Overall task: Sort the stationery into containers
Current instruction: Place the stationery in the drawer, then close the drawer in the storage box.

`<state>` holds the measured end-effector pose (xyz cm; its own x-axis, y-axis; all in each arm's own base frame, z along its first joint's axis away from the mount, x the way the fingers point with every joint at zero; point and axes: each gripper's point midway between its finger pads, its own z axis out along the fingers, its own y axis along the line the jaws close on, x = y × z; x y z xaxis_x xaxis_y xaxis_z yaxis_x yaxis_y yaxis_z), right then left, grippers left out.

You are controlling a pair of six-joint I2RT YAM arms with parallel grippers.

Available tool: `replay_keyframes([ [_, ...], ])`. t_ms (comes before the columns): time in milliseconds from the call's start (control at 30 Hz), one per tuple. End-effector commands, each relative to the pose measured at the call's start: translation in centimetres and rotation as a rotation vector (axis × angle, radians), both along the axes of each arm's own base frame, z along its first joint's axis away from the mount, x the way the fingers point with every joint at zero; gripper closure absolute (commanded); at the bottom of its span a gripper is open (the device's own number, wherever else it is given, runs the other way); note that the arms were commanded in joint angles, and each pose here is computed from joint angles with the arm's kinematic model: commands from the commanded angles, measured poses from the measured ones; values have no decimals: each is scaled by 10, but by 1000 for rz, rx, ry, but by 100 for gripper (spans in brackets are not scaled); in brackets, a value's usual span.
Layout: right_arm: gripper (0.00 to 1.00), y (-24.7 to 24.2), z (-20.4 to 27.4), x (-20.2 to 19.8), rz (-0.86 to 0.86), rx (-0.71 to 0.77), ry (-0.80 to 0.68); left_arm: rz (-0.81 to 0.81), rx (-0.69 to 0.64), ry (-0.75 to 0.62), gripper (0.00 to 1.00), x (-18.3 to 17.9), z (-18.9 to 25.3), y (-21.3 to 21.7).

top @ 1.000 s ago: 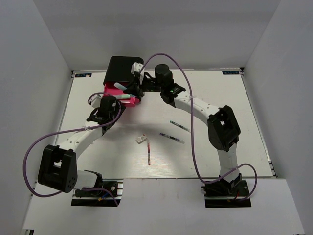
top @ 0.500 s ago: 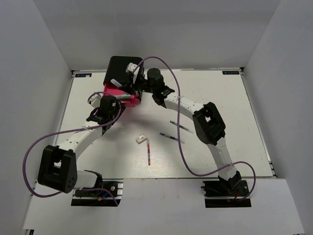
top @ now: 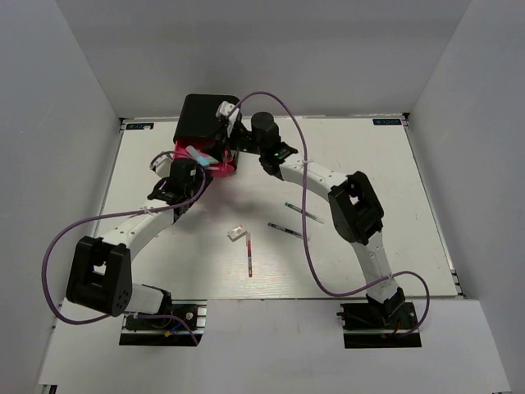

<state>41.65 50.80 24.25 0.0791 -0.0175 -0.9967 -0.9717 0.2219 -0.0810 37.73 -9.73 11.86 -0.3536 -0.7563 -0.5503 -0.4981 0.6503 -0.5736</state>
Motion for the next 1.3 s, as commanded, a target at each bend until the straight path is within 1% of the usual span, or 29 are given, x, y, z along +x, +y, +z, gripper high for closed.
replay_keyframes([
  [0, 44, -23, 79, -17, 22, 111, -52, -10, -18, -111, 22, 22, 35, -4],
  [67, 44, -39, 94, -20, 3, 131, -66, -15, -16, -130, 23, 24, 39, -5],
  [100, 44, -51, 84, -12, -22, 118, -52, -15, -16, -130, 23, 24, 39, -5],
  [133, 44, -57, 82, -17, -25, 120, -25, -14, -23, -153, 23, 28, 44, -6],
  [167, 44, -63, 82, -21, -30, 117, -24, -12, -7, -154, 23, 28, 43, -4],
  [200, 44, -76, 80, -12, -56, 113, -21, -12, -10, -164, 23, 30, 46, -4],
  [233, 44, -85, 87, -19, -60, 115, -32, -9, 3, -165, 23, 30, 46, -3],
  [267, 44, -91, 64, -16, -75, 84, 1, -9, -1, -178, 23, 32, 52, -3],
  [300, 44, -105, 77, -15, -93, 97, -16, -9, -1, -180, 23, 36, 53, -4],
  [333, 44, -113, 52, -18, -99, 62, 29, -1, 4, -181, 23, 36, 53, -3],
  [400, 44, -135, 57, -16, -126, 53, -9, -6, 6, -199, 23, 43, 63, -5],
  [433, 44, -141, 35, -21, -129, 23, 26, 1, 18, -176, 23, 45, 54, -4],
  [467, 44, -150, 42, -22, -140, 21, -3, 1, 21, -167, 22, 46, 51, -4],
  [500, 44, -160, 35, -17, -157, 8, 7, 1, 16, -181, 22, 52, 58, -6],
  [667, 43, -199, 6, -16, -214, -57, 33, 0, 25, -152, 22, 68, 51, -11],
  [700, 43, -207, 7, -16, -227, -58, 29, 7, 12, -166, 22, 71, 58, -12],
  [733, 43, -213, 10, -17, -232, -56, 24, 6, 16, -155, 22, 72, 52, -12],
  [800, 43, -221, -4, -19, -242, -72, 55, 11, 11, -145, 22, 72, 48, -12],
  [833, 43, -229, 1, -19, -258, -66, 45, 11, 8, -155, 22, 75, 53, -13],
  [900, 43, -234, -11, -22, -262, -78, 70, 11, 6, -163, 22, 78, 54, -14],
  [1033, 43, -253, -14, -22, -297, -82, 75, 16, -4, -169, 22, 90, 57, -18],
  [1067, 43, -254, -13, -24, -294, -82, 70, 8, -6, -157, 22, 91, 52, -20],
  [1100, 43, -258, -15, -23, -299, -86, 77, 8, -12, -175, 22, 94, 58, -21],
  [1267, 43, -269, -18, -22, -316, -99, 74, 13, -20, -176, 22, 103, 58, -24],
])
